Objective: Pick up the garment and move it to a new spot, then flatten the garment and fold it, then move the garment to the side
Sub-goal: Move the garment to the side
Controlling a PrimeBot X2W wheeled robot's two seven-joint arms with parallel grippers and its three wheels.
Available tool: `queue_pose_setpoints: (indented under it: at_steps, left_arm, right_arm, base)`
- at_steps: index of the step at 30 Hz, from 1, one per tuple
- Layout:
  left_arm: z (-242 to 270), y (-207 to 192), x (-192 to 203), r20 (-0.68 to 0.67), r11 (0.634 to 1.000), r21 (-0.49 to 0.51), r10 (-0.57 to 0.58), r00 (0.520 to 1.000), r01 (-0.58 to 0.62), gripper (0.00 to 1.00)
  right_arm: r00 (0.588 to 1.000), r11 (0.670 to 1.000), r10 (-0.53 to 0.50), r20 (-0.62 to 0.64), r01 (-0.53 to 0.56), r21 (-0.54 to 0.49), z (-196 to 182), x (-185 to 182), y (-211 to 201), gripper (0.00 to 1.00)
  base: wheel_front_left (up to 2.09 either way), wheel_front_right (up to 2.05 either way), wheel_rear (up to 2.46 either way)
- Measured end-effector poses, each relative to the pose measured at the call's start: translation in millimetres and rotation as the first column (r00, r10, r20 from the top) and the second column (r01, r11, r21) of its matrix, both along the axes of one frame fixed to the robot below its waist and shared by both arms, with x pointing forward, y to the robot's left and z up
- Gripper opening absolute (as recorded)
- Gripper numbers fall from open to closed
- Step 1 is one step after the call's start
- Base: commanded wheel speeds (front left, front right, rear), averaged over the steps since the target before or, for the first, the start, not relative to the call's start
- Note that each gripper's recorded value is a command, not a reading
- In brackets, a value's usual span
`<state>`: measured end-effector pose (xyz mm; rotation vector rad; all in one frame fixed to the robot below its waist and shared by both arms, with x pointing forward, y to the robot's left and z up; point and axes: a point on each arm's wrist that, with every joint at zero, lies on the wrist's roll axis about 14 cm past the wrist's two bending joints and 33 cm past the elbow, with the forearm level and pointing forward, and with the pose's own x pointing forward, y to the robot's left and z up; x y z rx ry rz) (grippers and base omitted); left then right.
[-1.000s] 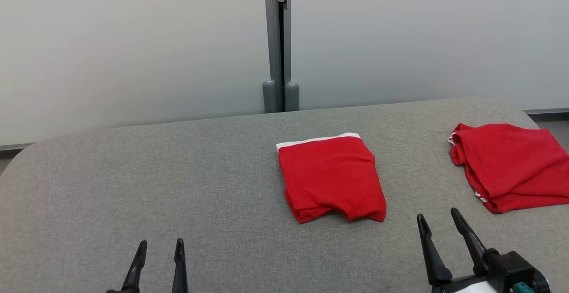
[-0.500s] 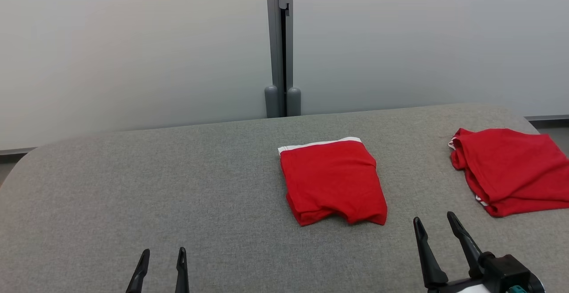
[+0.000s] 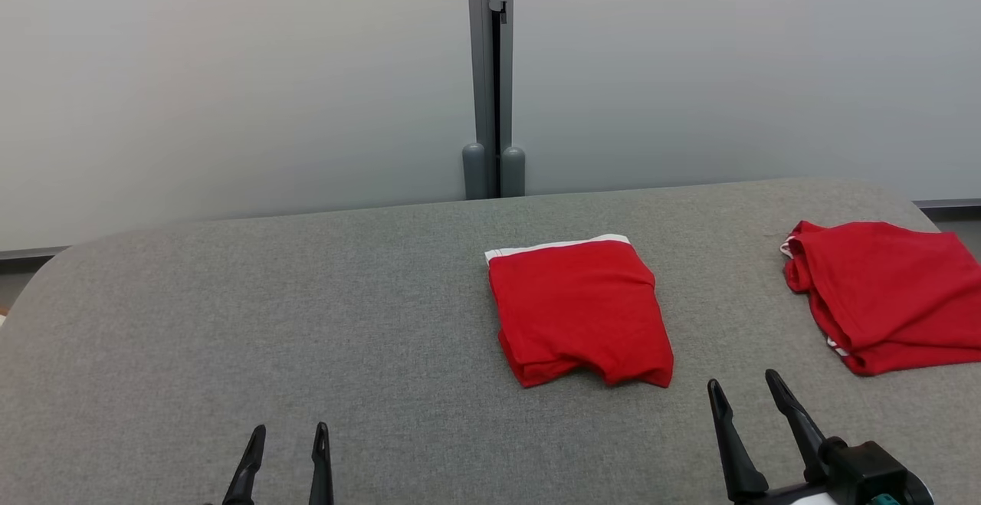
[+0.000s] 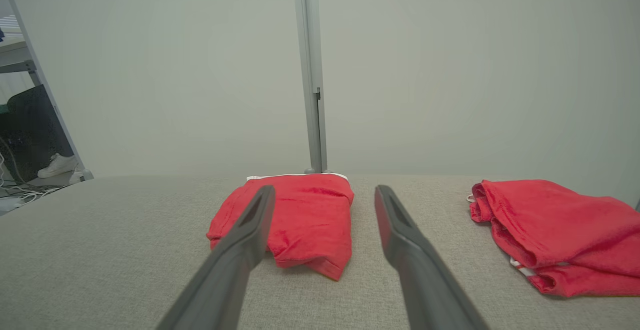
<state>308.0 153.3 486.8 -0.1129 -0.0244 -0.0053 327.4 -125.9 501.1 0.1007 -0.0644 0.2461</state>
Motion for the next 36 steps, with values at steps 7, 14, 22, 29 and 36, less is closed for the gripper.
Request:
queue_pose_setpoints:
  at_steps: [7, 14, 22, 29, 36]
  left_arm:
    - [-1, 2, 1, -0.003, 1.000, 0.001, 0.007, 1.000, -0.007, 1.00]
    - [-2, -5, 9, -0.011, 1.000, -0.002, -0.017, 1.000, 0.017, 1.00]
    - [-4, -21, 26, -0.019, 0.997, -0.003, -0.078, 0.997, 0.078, 1.00]
    - [-10, -29, 49, -0.041, 0.995, -0.020, -0.097, 0.994, 0.097, 1.00]
    - [-27, -29, 71, -0.086, 0.995, -0.022, -0.100, 0.991, 0.098, 1.00]
  right_arm:
    - [1.000, 1.000, 0.002, -0.026, -0.002, -0.004, -8, 1, 0, 1.00]
    - [0.982, 0.998, 0.029, -0.185, -0.019, 0.051, -49, 16, 6, 1.00]
    - [0.941, 0.984, 0.091, -0.327, -0.035, 0.174, -49, 83, 1, 1.00]
    - [0.865, 0.953, 0.158, -0.475, -0.008, 0.302, -53, 136, -19, 1.00]
    - [0.745, 0.918, 0.252, -0.617, 0.018, 0.397, -88, 158, -14, 1.00]
  base:
    - [0.00, 0.00, 0.00]
    - [0.00, 0.00, 0.00]
    - [0.00, 0.00, 0.00]
    - [0.00, 0.00, 0.00]
    - [0.00, 0.00, 0.00]
